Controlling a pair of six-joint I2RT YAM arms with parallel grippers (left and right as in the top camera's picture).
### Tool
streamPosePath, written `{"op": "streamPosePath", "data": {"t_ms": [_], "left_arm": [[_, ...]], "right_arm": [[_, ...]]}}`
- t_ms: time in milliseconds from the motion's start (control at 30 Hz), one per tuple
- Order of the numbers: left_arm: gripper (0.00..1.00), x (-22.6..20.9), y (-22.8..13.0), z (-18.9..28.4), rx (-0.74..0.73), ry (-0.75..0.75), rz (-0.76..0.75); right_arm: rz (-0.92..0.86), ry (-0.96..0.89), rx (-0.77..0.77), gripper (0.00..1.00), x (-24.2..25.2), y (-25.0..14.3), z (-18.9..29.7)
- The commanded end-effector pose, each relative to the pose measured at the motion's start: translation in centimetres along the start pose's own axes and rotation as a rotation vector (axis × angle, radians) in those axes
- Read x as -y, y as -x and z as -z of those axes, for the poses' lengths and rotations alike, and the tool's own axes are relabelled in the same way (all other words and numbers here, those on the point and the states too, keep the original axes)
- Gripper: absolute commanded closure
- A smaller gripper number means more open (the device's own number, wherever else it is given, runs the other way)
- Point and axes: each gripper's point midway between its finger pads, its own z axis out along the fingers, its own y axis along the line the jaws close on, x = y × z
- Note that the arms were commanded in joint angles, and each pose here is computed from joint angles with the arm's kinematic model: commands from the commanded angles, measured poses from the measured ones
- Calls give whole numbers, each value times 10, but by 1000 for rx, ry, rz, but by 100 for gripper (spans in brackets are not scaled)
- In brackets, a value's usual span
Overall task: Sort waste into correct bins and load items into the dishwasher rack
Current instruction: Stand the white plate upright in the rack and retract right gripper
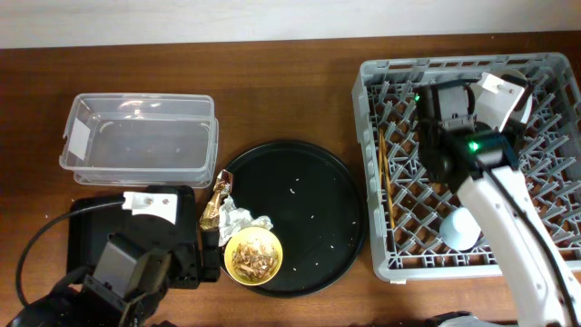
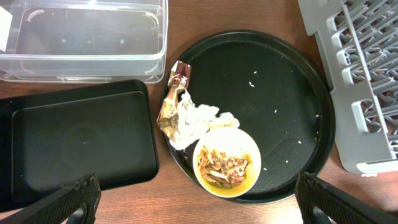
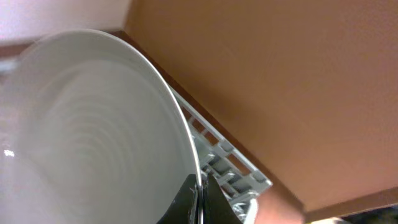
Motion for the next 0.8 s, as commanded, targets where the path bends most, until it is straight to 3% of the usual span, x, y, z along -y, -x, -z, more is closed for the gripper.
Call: {"op": "streamPosePath", "data": {"t_ms": [0,200,300,467,533,567,600,700,767], "left_arm": [[0,-1,2,2,13,1,13],[0,-1,2,2,13,2,13],[0,-1,2,2,13,1,13],[0,-1,2,2,13,2,13],[0,-1,2,2,13,2,12],[0,-1,2,2,13,2,13],[0,-1,2,2,13,2,13],[0,-1,2,2,13,1,13],[0,-1,2,2,13,2,13]], "right_arm": [[150,53,-32,96,-31,-3,-17],[264,162,5,96,-77,5,-25],[367,340,-12,94,-113,-7,-20],[459,369,59,92,-122,7,-20],[474,429,49,71,-130,1,-16],[453,441,63,50,-130,5,-7],[402,466,97,43,-125,15,9],[185,645,251,32,-64,55,100],[121,883,275,28,-19,34,164]]}}
